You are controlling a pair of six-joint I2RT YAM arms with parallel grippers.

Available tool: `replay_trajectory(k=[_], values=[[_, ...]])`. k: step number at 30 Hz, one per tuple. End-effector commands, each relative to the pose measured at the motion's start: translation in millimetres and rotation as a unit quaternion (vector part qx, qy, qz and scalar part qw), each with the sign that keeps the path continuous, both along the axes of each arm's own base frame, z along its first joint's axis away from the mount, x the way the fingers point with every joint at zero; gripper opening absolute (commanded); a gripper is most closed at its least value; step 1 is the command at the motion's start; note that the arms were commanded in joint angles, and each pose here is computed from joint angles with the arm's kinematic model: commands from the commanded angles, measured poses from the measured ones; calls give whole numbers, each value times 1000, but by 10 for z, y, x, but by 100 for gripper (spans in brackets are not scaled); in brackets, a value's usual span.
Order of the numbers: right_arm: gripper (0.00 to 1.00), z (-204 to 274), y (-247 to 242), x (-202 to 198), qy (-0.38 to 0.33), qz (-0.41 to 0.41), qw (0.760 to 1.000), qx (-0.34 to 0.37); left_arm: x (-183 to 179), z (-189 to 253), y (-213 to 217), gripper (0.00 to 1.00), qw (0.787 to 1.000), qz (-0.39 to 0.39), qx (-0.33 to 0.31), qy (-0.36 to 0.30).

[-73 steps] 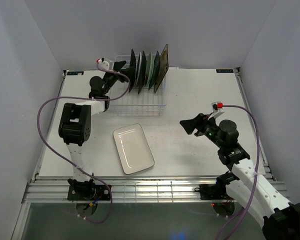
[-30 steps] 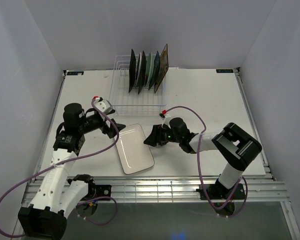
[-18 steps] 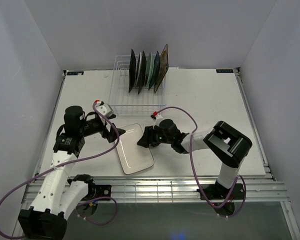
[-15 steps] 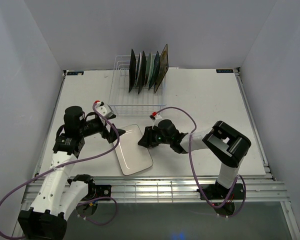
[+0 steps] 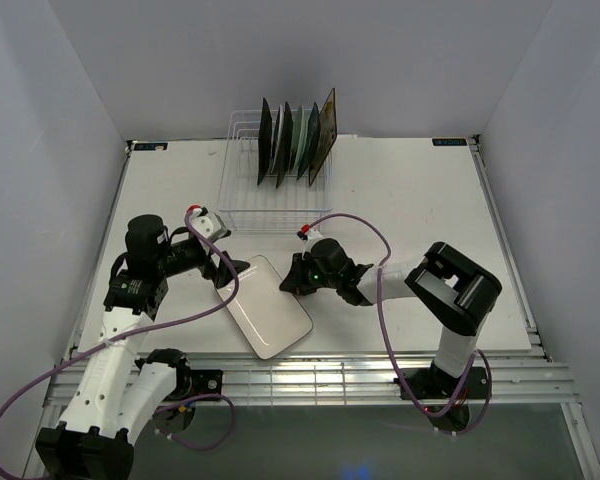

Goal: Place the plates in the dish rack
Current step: Pick up the plate at the center of the board.

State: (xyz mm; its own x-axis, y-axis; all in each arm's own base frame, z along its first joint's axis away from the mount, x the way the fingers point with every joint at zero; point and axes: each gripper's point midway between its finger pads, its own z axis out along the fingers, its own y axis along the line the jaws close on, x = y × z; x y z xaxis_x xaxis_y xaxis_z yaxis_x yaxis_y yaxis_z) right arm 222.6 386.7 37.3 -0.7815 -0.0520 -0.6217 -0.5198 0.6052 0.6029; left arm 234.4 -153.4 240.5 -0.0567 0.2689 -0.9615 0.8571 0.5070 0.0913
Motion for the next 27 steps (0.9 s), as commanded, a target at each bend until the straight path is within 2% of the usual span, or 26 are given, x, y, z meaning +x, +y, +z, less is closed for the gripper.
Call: replay_trajectory(k=[1, 6, 16, 20, 22, 27], values=[[8, 374, 137, 52, -36, -1, 999, 22, -60, 41, -10, 98, 1000, -10, 2, -8], [8, 574, 105, 34, -64, -12, 998, 2, -56, 55, 4, 98, 1000, -6, 4, -10], [8, 912, -119, 199, -144, -83, 985, -47, 96, 77, 58, 98, 999, 34, 1, 14], [8, 1097, -185, 235, -169, -91, 980, -58, 168, 113, 36, 98, 1000, 24, 4, -12], [8, 1228, -193, 278, -182, -102, 976, -64, 260, 130, 80, 98, 999, 47, 6, -12], [8, 1435, -250, 307, -213, -107, 969, -70, 320, 83, 62, 98, 998, 60, -11, 23]])
